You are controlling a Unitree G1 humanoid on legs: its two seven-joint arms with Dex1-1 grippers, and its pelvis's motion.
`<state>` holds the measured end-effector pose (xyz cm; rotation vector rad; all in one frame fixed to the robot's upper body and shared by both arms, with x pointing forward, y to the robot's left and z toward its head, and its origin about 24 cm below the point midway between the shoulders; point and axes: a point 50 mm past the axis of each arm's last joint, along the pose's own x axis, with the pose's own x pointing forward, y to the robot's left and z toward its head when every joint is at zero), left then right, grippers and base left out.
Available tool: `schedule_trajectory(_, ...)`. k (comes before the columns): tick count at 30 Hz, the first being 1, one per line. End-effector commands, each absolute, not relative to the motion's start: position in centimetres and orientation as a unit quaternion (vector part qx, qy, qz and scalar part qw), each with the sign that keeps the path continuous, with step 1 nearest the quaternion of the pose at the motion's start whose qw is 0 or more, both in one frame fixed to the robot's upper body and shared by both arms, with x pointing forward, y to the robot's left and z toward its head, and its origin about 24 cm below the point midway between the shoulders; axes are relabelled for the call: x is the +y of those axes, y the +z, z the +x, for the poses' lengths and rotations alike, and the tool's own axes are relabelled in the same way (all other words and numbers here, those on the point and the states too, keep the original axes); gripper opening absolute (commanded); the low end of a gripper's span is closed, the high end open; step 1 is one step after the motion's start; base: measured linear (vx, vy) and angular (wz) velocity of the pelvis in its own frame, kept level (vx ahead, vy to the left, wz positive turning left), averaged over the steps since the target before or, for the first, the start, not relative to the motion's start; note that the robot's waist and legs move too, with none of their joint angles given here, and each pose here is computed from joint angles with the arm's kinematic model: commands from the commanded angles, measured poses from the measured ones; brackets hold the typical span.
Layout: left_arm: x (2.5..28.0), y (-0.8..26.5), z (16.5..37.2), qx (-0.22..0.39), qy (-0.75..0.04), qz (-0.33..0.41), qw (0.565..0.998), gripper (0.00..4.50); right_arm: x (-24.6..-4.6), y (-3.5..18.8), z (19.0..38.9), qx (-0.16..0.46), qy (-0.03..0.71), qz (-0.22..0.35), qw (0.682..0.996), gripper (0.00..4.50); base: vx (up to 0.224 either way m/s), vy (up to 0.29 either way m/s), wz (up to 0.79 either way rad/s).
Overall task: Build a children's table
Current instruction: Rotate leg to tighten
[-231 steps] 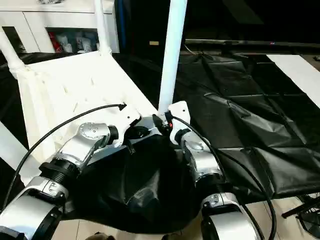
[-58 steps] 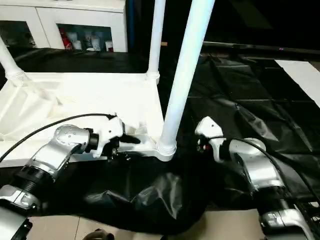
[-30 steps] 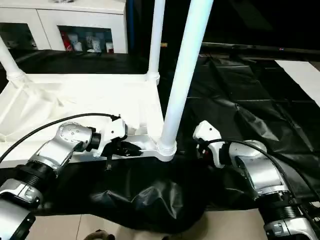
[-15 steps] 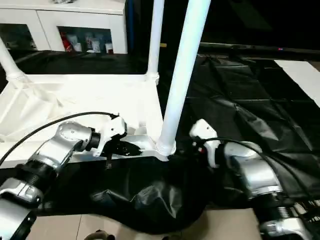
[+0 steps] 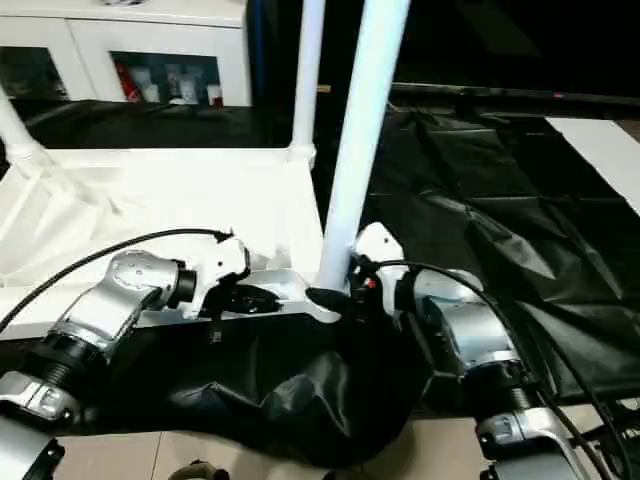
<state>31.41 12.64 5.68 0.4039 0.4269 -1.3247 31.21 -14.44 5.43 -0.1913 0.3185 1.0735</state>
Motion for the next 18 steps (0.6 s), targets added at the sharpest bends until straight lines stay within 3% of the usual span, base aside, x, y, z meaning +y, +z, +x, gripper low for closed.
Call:
schedule_trajectory(1, 12.8, 5.3, 31.0, 0.203, -0.609, 0.181, 0.745, 0.0, -15.0, 5.9, 31.9, 0.147, 0.492, -0.107, 0.852, 3.26, 0.0, 0.0, 0.0)
schedule_trajectory(10, 14.2, 5.5, 30.7, 0.215, -0.6, 0.188, 0.747, 0.0, -13.9, 5.0, 32.1, 0.145, 0.497, -0.096, 0.85, 2.76, 0.0, 0.0, 0.0)
schedule_trajectory(18, 17.7, 6.4, 30.4, 0.227, -0.561, 0.206, 0.769, 0.0, -9.2, 4.3, 32.3, 0.119, 0.509, -0.075, 0.849, 2.69, 0.0, 0.0, 0.0)
